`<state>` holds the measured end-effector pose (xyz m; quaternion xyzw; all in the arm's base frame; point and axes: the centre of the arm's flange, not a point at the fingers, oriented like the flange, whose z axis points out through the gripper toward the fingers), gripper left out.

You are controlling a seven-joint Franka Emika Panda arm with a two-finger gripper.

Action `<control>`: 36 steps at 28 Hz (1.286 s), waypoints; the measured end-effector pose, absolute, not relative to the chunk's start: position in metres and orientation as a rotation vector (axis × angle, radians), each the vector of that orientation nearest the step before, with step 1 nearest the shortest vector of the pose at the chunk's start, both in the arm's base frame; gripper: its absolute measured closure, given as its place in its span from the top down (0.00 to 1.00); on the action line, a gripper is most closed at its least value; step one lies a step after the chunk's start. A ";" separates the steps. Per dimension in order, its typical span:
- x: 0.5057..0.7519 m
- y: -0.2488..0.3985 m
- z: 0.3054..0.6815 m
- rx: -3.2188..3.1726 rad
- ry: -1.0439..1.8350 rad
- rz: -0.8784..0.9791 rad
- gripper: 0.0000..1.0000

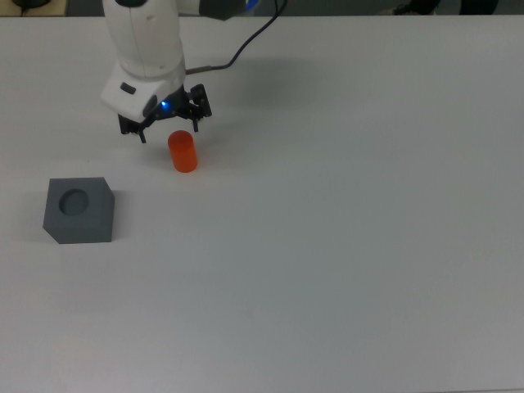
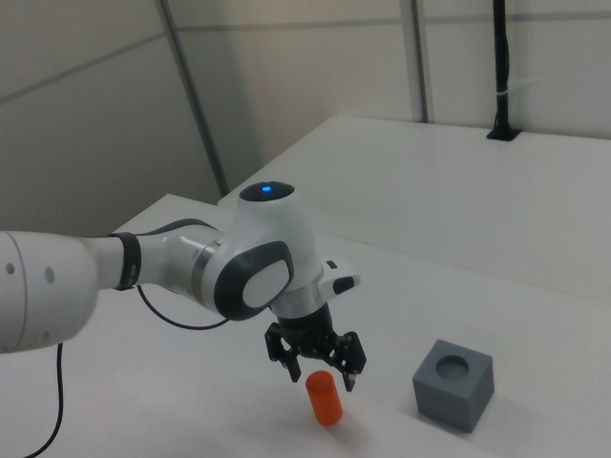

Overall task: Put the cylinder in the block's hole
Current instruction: 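Move the gripper over the orange cylinder and lower around it, then close the gripper on the orange cylinder and lift it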

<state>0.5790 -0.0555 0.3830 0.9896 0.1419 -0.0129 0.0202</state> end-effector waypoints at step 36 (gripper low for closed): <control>0.614 -0.090 0.443 3.093 0.301 0.189 0.51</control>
